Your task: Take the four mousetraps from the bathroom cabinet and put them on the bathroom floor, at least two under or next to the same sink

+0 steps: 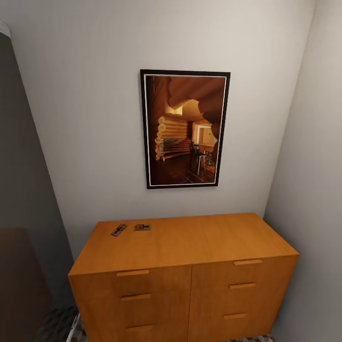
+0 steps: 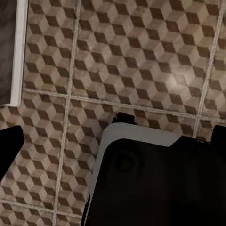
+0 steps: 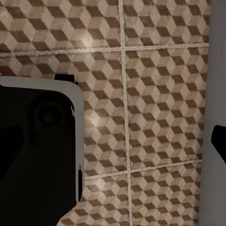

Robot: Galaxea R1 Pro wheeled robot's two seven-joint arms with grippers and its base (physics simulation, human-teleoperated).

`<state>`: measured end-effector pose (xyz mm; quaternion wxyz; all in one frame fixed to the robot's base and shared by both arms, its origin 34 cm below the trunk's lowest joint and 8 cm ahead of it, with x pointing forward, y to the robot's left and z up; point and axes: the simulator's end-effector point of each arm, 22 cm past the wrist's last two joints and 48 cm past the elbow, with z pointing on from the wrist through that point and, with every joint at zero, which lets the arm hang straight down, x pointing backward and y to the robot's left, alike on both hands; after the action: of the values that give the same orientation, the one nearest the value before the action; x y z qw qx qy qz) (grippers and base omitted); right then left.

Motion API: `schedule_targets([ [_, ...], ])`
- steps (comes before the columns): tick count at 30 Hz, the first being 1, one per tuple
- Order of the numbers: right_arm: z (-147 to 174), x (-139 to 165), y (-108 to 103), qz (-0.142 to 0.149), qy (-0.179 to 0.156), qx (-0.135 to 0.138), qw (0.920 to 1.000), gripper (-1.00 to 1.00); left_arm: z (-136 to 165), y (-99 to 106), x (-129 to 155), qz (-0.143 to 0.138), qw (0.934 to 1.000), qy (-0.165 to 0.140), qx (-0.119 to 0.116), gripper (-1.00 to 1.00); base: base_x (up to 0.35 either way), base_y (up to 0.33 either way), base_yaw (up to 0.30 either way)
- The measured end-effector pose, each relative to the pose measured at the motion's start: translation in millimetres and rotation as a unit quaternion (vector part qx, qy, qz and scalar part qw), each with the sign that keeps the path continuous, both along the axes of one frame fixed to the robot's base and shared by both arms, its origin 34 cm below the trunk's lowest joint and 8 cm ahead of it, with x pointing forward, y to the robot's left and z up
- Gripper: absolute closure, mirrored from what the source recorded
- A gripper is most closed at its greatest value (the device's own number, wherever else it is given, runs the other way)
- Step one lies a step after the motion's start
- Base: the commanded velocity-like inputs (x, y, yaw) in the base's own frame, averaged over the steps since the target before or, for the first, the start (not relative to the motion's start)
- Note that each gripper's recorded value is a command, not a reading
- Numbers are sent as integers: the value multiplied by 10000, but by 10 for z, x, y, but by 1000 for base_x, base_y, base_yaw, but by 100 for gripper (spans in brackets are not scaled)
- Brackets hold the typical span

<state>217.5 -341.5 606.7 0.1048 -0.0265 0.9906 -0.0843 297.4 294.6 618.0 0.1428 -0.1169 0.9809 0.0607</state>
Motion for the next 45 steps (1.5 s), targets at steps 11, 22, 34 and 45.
schedule_targets([
  [11,413,1269,-273,9,-1182,-292,9926,-100,577,68,1344,-196,9889,-1475,42,-100,0,0,0],
  [22,935,2067,-449,-72,-1732,-430,9839,-100,1302,-136,2236,-761,9746,-2107,62,-100,0,0,0],
  [34,1378,2487,-600,-406,-2032,-422,9774,-100,2056,-659,2757,-1569,9535,-2574,41,-100,0,0,0],
  [45,1687,2686,-655,-780,-2112,-256,9740,-100,2640,-1594,2827,-2669,9201,-2863,-161,-100,0,0,0],
])
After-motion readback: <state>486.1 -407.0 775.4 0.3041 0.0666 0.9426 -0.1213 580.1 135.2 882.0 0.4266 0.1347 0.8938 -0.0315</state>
